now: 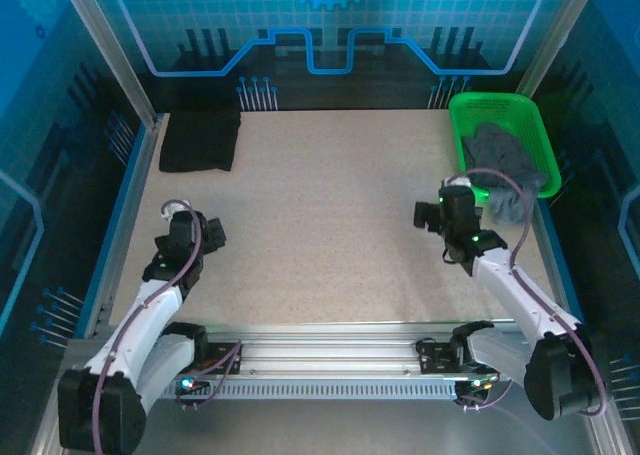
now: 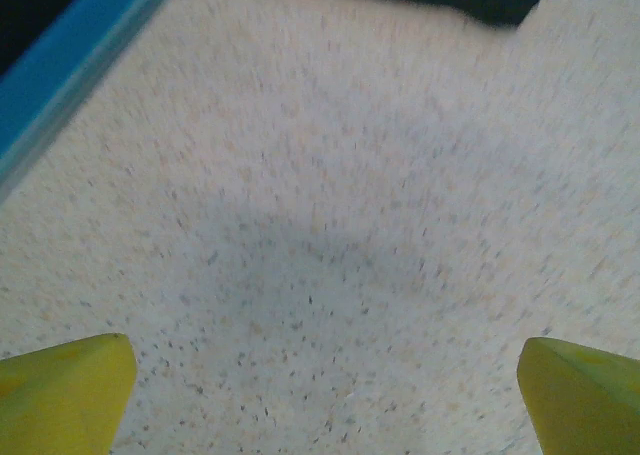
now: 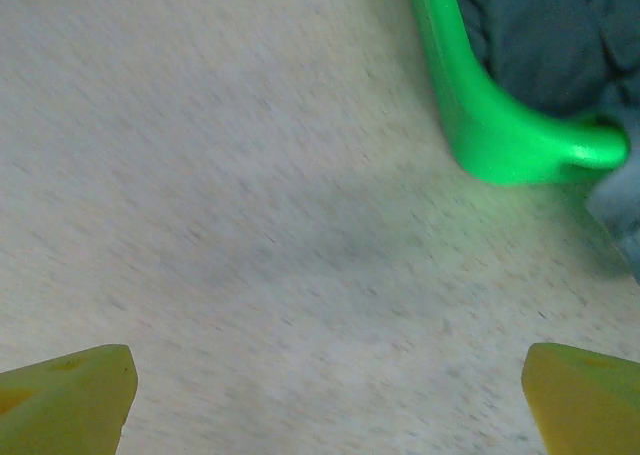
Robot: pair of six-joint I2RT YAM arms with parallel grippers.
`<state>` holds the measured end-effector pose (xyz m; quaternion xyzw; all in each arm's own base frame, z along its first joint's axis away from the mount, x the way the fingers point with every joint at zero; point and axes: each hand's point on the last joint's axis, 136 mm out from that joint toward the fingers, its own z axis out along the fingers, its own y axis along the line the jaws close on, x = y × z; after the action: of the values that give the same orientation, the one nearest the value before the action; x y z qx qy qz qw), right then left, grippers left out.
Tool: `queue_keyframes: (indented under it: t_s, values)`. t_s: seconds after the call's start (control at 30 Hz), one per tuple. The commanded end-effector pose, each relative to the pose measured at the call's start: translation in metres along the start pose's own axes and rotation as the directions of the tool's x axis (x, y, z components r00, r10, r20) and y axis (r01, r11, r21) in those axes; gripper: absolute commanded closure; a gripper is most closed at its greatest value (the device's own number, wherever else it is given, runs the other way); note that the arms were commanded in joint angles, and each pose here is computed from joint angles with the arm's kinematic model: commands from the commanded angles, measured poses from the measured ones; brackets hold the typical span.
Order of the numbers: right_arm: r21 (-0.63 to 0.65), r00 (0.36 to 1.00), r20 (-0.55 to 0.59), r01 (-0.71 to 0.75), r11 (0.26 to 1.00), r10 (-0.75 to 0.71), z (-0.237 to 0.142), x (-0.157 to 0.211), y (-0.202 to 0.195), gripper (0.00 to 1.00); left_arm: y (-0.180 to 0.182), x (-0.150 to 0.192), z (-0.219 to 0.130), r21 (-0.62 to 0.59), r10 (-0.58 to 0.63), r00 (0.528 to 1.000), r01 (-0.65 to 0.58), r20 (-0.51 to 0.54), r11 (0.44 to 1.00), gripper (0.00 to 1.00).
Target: Fold and stack the t-shirts
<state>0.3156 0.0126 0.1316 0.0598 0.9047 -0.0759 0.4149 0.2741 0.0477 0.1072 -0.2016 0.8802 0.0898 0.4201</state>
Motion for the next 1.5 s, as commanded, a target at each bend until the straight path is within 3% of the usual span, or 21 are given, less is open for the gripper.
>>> queue_keyframes:
  t_s: [0.0, 0.13, 0.43, 0.5, 0.6, 0.73, 0.8, 0.9, 1.0, 1.07, 1.47]
  values:
    - [0.101, 0.990, 0.103, 0.084, 0.991, -0.094, 0.014, -0.010, -0.015, 0.00, -0.018, -0.018, 0.016, 0.084, -0.016, 0.997, 0.010, 0.075, 0.996, 0.01]
    - [0.039, 0.992, 0.111, 0.061, 0.997, -0.065, 0.040, -0.002, -0.004, 0.00, -0.023, -0.014, 0.048, 0.102, -0.048, 0.998, 0.045, 0.028, 0.994, 0.01]
    - [-0.016, 0.978, 0.206, 0.044, 0.999, -0.040, 0.086, -0.041, 0.001, 0.00, -0.024, -0.068, 0.093, 0.179, -0.181, 0.963, 0.146, 0.197, 0.973, 0.01]
    - [-0.045, 0.978, 0.205, 0.034, 0.998, -0.024, 0.094, -0.038, 0.001, 0.00, -0.026, -0.068, 0.098, 0.198, -0.188, 0.969, 0.155, 0.159, 0.968, 0.01]
    - [-0.087, 0.965, 0.258, 0.058, 0.995, -0.033, 0.085, -0.034, 0.008, 0.00, -0.038, -0.068, 0.083, 0.288, -0.163, 0.958, 0.092, 0.234, 0.953, 0.01]
    - [-0.093, 0.937, 0.350, 0.032, 0.995, 0.002, 0.070, -0.030, 0.001, 0.00, -0.033, -0.057, 0.051, 0.318, -0.187, 0.887, 0.048, 0.422, 0.947, 0.01]
    - [-0.120, 0.928, 0.372, 0.056, 0.991, -0.007, 0.067, -0.027, 0.007, 0.00, -0.049, -0.045, 0.045, 0.353, -0.134, 0.868, -0.050, 0.479, 0.934, 0.01]
    - [-0.106, 0.924, 0.381, 0.061, 0.993, -0.017, 0.075, -0.024, 0.009, 0.00, -0.083, -0.041, 0.054, 0.351, 0.003, 0.885, -0.188, 0.466, 0.917, 0.01]
    - [-0.103, 0.945, 0.325, 0.078, 0.992, -0.041, 0.082, -0.023, 0.013, 0.00, -0.067, -0.050, 0.071, 0.249, -0.018, 0.910, -0.094, 0.414, 0.964, 0.01]
    - [-0.101, 0.944, 0.328, 0.078, 0.992, -0.041, 0.082, -0.024, 0.013, 0.00, -0.073, -0.051, 0.082, 0.254, 0.013, 0.938, -0.107, 0.346, 0.961, 0.01]
    - [-0.098, 0.942, 0.333, 0.084, 0.992, -0.047, 0.082, -0.025, 0.014, 0.00, -0.078, -0.051, 0.081, 0.253, 0.031, 0.936, -0.127, 0.352, 0.959, 0.01]
